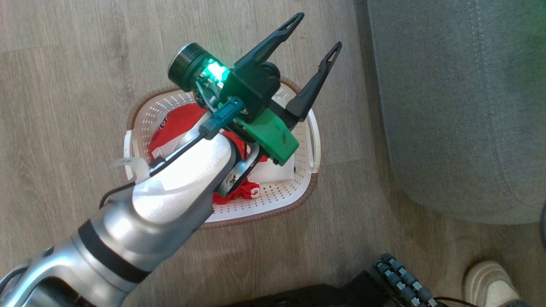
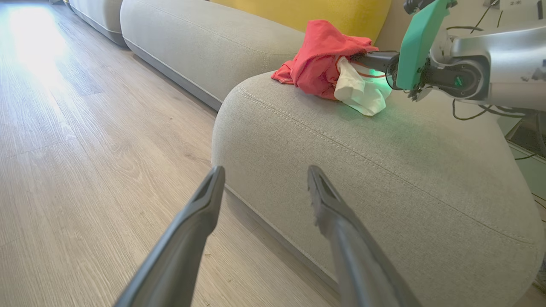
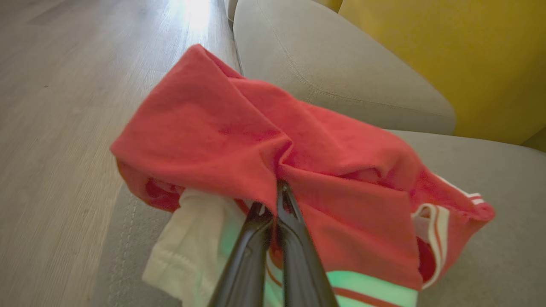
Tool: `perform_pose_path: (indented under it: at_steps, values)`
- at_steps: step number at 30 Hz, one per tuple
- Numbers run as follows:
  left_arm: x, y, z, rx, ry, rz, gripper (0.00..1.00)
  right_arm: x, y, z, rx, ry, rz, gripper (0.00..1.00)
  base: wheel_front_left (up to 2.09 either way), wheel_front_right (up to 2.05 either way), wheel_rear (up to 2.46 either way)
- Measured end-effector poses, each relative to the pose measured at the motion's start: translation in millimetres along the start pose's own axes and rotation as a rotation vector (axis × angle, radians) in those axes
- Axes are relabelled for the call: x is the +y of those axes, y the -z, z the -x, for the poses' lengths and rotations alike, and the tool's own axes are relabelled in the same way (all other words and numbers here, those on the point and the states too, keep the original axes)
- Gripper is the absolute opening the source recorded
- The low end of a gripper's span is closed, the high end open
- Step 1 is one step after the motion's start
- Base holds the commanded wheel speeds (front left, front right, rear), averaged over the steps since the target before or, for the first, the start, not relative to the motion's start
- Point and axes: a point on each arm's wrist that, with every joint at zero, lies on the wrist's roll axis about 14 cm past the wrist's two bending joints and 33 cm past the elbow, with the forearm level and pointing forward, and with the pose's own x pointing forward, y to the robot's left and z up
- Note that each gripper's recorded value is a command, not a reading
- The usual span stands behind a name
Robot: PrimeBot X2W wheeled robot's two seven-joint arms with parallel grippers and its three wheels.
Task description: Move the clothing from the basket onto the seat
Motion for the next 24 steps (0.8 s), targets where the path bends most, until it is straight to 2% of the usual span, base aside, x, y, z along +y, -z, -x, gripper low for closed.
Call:
perform_pose_path:
  at_steps: [2, 3, 4, 5, 16, 24]
  values:
    - [1.5, 0.6, 0.4, 0.002, -0.005, -0.004, 1.00, 7.8, 8.0, 3.4, 0.017, -0.011, -0.012, 0.00, 0.00, 0.00, 0.00]
    - [1.7, 0.3, 0.3, 0.002, -0.007, -0.006, 1.00, 10.0, 10.7, 5.1, 0.022, -0.013, -0.018, 0.20, 0.00, 0.00, 0.00]
    - [1.6, -0.1, 0.2, 0.001, -0.006, -0.007, 1.00, 10.4, 12.3, 6.5, 0.026, -0.013, -0.022, 0.56, 0.00, 0.00, 0.00]
    - [1.5, -0.7, 0.0, 0.000, -0.006, -0.009, 1.00, 10.3, 12.9, 7.7, 0.028, -0.012, -0.023, 1.00, 0.00, 0.00, 0.00]
    - [4.4, -25.0, 5.9, -0.053, -0.047, -0.015, 1.00, 14.0, -11.3, 29.7, -0.053, -0.052, -0.026, 1.00, 0.00, 0.00, 0.00]
    - [23.9, -49.6, 32.7, -0.092, -0.180, -0.015, 1.00, 23.8, -38.8, 61.7, -0.144, -0.131, -0.021, 1.00, 0.00, 0.00, 0.00]
